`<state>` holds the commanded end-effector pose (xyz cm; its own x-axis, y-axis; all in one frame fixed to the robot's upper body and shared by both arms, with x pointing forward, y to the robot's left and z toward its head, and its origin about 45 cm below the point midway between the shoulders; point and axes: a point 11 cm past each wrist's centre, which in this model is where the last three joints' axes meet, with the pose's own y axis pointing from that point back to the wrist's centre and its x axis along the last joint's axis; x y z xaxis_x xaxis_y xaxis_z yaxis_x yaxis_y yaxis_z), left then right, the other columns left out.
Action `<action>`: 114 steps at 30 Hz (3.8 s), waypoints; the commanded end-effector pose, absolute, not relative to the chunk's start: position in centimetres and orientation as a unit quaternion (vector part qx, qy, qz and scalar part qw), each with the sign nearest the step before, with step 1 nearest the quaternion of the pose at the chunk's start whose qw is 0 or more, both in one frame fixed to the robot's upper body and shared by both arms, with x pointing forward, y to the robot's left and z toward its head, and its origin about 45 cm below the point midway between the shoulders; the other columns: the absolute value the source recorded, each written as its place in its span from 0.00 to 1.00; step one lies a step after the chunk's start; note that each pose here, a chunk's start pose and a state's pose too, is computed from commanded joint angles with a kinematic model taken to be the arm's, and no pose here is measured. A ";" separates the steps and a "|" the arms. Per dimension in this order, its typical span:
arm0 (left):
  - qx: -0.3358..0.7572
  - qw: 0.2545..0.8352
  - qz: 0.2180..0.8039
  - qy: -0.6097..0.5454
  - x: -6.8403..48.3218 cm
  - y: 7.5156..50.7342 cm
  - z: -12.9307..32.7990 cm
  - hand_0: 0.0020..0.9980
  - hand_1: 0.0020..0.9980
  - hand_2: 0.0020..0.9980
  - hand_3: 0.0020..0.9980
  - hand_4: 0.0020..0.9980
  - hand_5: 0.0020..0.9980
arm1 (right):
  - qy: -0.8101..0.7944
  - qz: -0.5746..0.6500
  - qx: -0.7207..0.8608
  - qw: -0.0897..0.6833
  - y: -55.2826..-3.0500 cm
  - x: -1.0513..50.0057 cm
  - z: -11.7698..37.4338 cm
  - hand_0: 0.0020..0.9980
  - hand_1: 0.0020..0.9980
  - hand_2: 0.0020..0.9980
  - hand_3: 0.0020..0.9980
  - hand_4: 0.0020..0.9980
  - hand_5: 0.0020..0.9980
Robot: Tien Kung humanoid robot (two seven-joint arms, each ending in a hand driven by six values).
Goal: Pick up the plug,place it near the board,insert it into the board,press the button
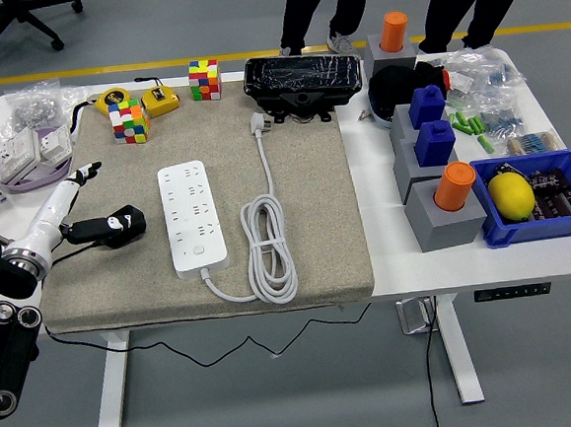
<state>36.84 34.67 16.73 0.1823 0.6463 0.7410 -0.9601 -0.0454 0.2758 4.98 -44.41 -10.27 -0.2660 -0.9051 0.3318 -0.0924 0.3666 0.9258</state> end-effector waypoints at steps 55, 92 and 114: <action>0.417 0.670 0.595 -0.153 37.9 34.7 12.7 0.62 0.65 0.63 0.59 0.88 0.00 | -0.675 -0.423 0.370 0.477 -44.5 5.2 -10.2 0.77 0.71 0.72 0.77 1.00 1.00; 0.427 0.646 0.601 -0.197 38.4 34.9 14.1 0.28 0.49 0.50 0.54 0.77 0.00 | -0.677 -0.422 0.371 0.476 -44.6 5.4 -10.1 0.77 0.71 0.72 0.77 1.00 1.00; 0.377 0.651 0.616 -0.235 38.5 33.3 17.0 0.22 0.31 0.36 0.50 0.74 0.00 | -0.676 -0.424 0.370 0.475 -44.5 5.2 -10.2 0.77 0.71 0.72 0.77 1.00 1.00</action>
